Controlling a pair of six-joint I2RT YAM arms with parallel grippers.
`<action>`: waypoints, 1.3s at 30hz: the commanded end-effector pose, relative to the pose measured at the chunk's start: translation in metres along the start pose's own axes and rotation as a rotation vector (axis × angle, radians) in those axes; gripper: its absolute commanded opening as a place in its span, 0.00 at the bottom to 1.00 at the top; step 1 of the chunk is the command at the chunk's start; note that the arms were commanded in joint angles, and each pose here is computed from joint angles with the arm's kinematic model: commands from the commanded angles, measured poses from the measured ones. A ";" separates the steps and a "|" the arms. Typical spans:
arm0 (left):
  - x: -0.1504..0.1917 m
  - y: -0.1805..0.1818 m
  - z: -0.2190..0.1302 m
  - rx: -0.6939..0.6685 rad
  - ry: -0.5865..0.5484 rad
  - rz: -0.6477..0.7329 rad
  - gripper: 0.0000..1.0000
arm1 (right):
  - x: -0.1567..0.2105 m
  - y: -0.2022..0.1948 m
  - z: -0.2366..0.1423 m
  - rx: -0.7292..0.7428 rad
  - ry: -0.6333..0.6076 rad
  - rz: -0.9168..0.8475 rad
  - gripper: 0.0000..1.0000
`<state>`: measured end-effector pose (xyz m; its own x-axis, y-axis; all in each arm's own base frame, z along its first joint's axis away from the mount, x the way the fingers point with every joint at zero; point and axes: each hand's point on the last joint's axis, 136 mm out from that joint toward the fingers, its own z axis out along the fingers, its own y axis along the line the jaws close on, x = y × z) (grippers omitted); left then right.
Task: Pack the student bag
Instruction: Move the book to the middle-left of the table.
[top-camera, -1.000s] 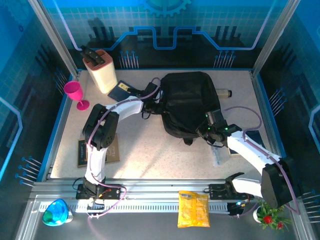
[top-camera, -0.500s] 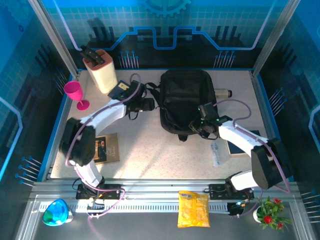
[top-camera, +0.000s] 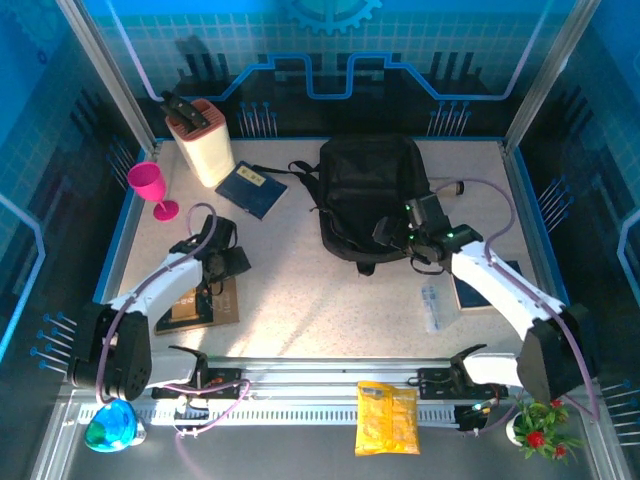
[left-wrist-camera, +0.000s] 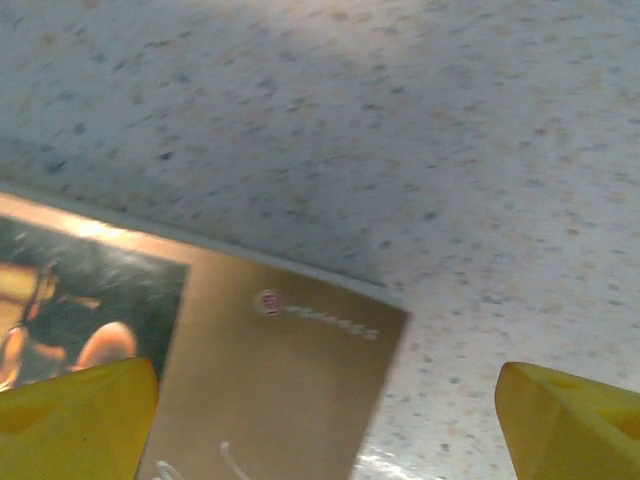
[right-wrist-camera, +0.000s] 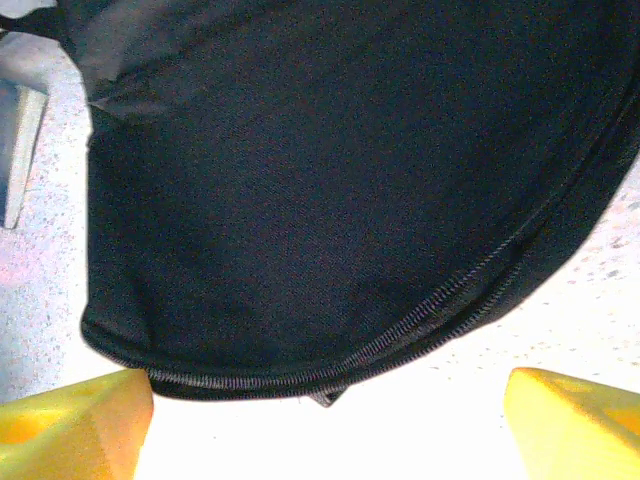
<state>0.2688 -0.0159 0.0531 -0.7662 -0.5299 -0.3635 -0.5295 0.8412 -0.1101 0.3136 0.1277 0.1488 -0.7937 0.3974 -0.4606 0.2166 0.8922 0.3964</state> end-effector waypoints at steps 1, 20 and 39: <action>0.005 0.006 0.007 0.006 0.018 -0.061 0.88 | -0.008 -0.011 -0.019 0.058 -0.030 -0.094 0.93; 0.072 -0.091 0.029 0.234 0.268 0.135 0.72 | -0.022 0.014 -0.022 -0.022 -0.046 -0.111 0.93; 0.054 -0.089 -0.035 0.295 0.148 0.100 0.77 | 0.017 0.121 0.009 -0.201 0.056 -0.471 0.86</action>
<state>0.2800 -0.1649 0.0886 -0.8860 -0.3557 -0.2976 -0.2146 0.8833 -0.4169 0.3311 0.2054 0.1714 -0.8357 0.0662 -0.5452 -0.1277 0.9420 0.3102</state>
